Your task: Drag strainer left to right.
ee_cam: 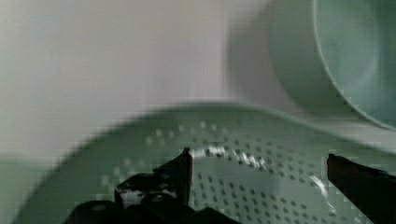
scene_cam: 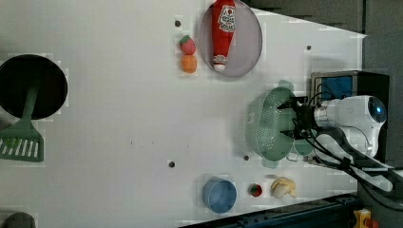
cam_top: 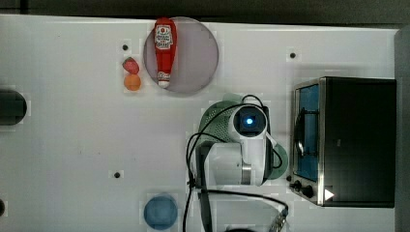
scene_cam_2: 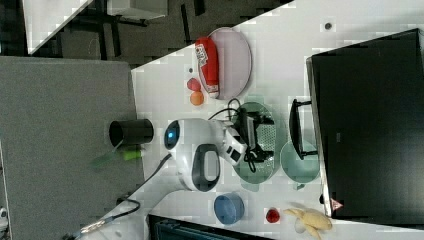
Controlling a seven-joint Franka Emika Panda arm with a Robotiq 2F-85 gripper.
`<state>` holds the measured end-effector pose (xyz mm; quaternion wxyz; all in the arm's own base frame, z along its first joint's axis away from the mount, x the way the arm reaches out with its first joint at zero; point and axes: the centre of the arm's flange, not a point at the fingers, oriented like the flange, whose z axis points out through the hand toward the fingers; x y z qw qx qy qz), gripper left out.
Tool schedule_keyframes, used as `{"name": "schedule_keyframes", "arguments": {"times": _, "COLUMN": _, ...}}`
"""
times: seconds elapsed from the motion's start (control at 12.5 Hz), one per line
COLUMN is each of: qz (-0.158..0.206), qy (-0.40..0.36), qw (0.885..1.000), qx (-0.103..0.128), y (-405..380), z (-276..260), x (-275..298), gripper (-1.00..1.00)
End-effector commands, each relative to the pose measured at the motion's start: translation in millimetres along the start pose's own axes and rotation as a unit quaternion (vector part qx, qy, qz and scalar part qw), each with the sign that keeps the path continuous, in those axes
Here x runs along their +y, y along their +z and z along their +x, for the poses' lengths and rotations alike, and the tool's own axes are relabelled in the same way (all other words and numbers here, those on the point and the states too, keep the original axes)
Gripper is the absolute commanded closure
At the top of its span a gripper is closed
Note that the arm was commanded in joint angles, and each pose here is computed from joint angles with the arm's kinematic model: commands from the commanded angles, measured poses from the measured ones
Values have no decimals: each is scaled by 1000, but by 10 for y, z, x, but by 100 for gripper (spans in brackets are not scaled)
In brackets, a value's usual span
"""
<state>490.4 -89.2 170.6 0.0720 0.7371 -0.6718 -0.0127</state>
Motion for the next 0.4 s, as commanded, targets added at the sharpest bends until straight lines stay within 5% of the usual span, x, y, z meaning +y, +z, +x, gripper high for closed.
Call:
{"name": "schedule_keyframes", "arguments": {"times": 0.08, "qz": 56, "qy": -179, "qw": 982, "qx": 26, "y": -970, "z": -301, "x": -198, "gripper": -100}}
{"name": "schedule_keyframes", "arguments": {"times": 0.24, "qz": 62, "qy": -196, "qw": 978, "qx": 27, "y": -1556, "z": -331, "x": -148, "gripper": -100}}
{"name": "schedule_keyframes", "arguments": {"times": 0.4, "qz": 61, "qy": -181, "qw": 982, "qx": 3, "y": -2199, "z": -372, "x": 4, "gripper": -100}}
